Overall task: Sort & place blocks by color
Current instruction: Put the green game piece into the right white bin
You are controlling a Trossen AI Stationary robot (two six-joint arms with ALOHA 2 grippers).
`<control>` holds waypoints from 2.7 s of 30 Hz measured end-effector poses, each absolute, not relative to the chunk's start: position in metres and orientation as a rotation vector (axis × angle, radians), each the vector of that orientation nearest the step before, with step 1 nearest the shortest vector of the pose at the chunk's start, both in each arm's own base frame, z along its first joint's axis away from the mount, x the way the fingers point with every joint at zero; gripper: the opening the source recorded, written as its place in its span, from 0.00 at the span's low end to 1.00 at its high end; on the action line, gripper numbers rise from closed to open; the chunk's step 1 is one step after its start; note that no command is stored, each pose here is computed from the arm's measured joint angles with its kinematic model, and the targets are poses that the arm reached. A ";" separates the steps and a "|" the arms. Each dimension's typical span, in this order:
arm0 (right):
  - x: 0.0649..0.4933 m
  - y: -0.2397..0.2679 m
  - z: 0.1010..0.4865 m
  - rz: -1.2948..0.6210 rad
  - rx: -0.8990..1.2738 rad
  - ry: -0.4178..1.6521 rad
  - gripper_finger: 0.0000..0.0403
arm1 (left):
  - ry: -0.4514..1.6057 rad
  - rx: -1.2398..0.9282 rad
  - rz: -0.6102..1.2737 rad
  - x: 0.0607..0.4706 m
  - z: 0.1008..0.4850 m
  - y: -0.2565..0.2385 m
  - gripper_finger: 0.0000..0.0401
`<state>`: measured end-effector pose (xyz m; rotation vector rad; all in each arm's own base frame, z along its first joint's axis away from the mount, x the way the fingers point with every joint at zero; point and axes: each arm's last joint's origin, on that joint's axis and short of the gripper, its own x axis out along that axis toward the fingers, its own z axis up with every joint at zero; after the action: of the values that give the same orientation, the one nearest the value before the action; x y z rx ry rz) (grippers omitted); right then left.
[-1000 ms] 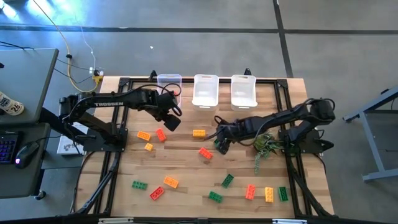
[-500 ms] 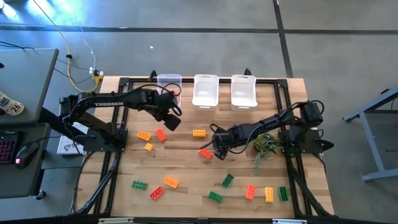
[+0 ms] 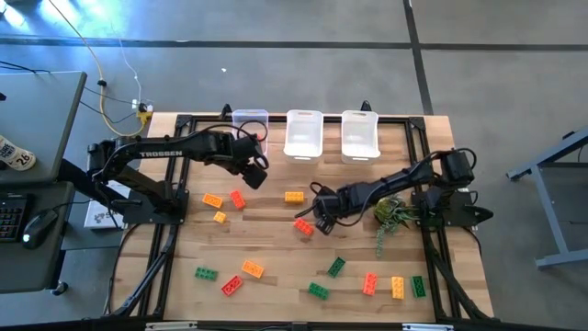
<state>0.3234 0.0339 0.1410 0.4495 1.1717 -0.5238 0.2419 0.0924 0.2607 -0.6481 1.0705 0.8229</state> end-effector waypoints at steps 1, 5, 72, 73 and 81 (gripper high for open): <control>0.324 0.032 0.141 -0.531 0.460 1.168 0.31 | 1.063 -0.627 0.825 0.243 0.261 0.093 0.47; 0.325 0.027 0.142 -0.531 0.492 1.165 0.25 | 1.013 -0.585 0.815 0.247 0.263 0.095 0.47; 0.267 -0.226 0.210 -0.845 0.664 1.461 0.26 | 0.728 -0.322 0.493 0.274 0.284 0.113 0.51; 0.268 -0.227 0.207 -0.836 0.662 1.471 0.26 | 0.728 -0.322 0.494 0.274 0.284 0.113 0.52; 0.269 -0.229 0.199 -0.803 0.663 1.500 0.27 | 0.726 -0.334 0.493 0.275 0.284 0.111 0.62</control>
<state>0.2693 -0.2287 0.1991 0.6633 1.4997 -0.8025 0.2750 0.1111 0.2839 -0.3340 0.7256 0.4933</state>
